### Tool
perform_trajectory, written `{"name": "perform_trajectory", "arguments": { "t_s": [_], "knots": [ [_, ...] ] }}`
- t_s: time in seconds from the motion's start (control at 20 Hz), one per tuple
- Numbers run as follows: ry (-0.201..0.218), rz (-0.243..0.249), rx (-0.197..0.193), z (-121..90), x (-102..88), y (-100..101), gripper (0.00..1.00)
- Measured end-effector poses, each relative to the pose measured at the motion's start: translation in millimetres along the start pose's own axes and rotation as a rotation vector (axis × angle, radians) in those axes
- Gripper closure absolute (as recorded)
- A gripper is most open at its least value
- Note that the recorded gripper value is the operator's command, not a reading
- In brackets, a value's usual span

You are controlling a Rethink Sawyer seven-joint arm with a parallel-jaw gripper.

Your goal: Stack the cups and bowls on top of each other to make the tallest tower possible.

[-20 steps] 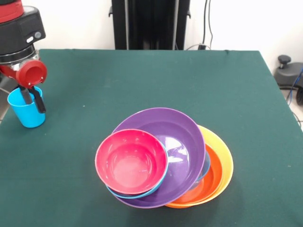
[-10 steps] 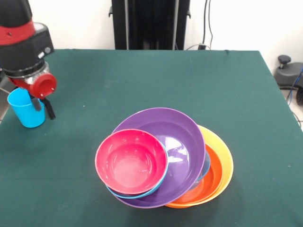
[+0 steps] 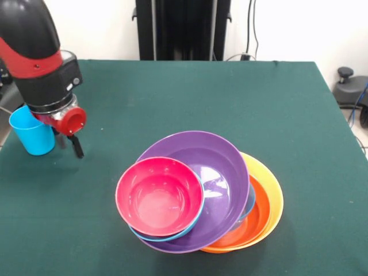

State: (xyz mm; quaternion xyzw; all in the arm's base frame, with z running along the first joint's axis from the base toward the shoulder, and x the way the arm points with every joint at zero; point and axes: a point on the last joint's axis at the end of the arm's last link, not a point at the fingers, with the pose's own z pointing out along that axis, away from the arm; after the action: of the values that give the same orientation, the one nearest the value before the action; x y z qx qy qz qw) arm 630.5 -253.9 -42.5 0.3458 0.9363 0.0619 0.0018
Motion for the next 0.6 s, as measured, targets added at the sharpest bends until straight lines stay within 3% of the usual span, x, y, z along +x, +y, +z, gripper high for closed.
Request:
{"name": "perform_trajectory", "arguments": {
  "t_s": [0.4, 0.6],
  "knots": [
    [0.003, -0.019, 0.010, -6, 7.5, 0, 0.00],
    [-0.020, -0.035, 0.026, -32, 7.2, -3, 0.00]
  ]
}}
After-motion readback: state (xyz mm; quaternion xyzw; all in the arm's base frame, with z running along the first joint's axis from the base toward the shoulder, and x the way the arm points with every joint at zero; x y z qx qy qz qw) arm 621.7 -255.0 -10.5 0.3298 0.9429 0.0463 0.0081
